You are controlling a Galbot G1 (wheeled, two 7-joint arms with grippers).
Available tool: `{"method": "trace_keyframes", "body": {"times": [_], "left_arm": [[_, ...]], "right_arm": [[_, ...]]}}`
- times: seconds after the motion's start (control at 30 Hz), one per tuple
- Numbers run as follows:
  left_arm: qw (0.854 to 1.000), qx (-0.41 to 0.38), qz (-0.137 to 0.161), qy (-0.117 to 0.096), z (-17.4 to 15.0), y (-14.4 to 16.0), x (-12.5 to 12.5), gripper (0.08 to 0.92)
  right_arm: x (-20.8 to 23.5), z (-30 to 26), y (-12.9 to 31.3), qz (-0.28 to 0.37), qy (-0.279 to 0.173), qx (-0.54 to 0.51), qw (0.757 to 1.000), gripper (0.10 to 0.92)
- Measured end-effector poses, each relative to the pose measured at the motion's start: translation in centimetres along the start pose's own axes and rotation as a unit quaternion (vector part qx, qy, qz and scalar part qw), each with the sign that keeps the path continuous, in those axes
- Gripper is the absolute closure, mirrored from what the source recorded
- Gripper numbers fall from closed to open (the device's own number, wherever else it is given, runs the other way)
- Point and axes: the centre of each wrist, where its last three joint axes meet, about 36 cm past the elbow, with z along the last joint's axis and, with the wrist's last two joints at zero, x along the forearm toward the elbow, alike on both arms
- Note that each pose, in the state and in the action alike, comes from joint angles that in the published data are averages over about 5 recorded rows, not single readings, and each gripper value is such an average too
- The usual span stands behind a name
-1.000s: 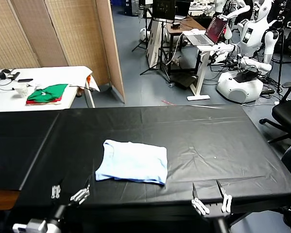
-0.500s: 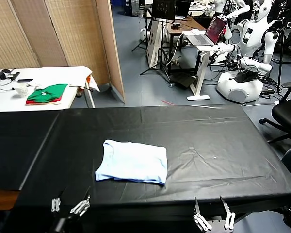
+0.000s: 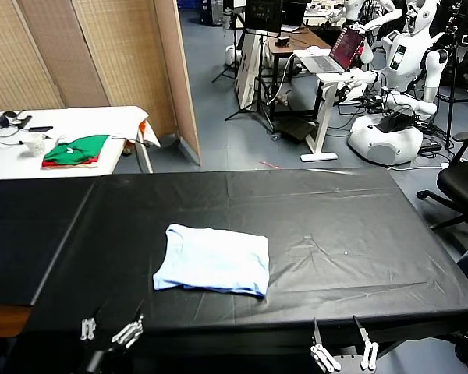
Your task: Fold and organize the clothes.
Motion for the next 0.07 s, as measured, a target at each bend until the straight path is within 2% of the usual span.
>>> {"method": "trace_keyframes", "body": {"times": [0.07], "left_arm": [[1.000,0.000,0.000,0.000,0.00,0.01,0.00,0.092]], "right_arm": [[0.00,0.00,0.00,0.000,0.000,0.000,1.000,0.115]]}}
